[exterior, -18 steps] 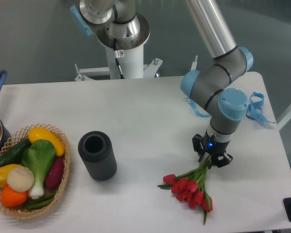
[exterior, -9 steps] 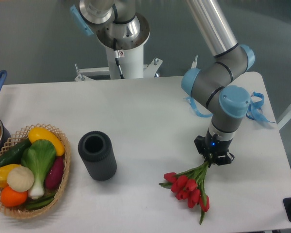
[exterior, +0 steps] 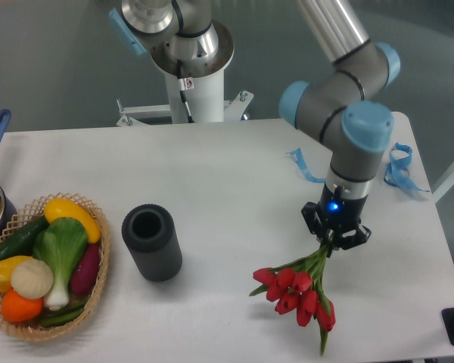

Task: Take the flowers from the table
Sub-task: 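Lift the grasped tulip bouquet up off the table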

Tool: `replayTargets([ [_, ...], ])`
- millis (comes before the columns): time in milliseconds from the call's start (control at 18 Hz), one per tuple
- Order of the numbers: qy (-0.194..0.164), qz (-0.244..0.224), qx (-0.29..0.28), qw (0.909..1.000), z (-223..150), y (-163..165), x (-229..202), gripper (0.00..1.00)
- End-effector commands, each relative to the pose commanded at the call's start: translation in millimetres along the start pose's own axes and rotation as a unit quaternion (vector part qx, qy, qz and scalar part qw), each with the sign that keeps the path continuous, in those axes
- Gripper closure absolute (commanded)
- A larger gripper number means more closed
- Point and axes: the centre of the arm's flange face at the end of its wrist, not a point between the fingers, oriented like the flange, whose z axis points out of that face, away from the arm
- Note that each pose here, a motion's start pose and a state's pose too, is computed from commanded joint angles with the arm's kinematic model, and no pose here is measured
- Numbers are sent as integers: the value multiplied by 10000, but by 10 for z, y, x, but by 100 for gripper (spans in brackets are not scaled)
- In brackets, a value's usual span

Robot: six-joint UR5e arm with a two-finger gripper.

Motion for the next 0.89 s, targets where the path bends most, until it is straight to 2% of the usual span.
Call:
replayTargets([
  [278,128,-170,925,9955,-420,-313,129,86],
  [333,262,-320,1260,9912,-513,-404,178,86],
  [500,528,-379,1818,9812,-613,-499,217,86],
  [889,449,-357,1957,9790,-748,-507,146,86],
])
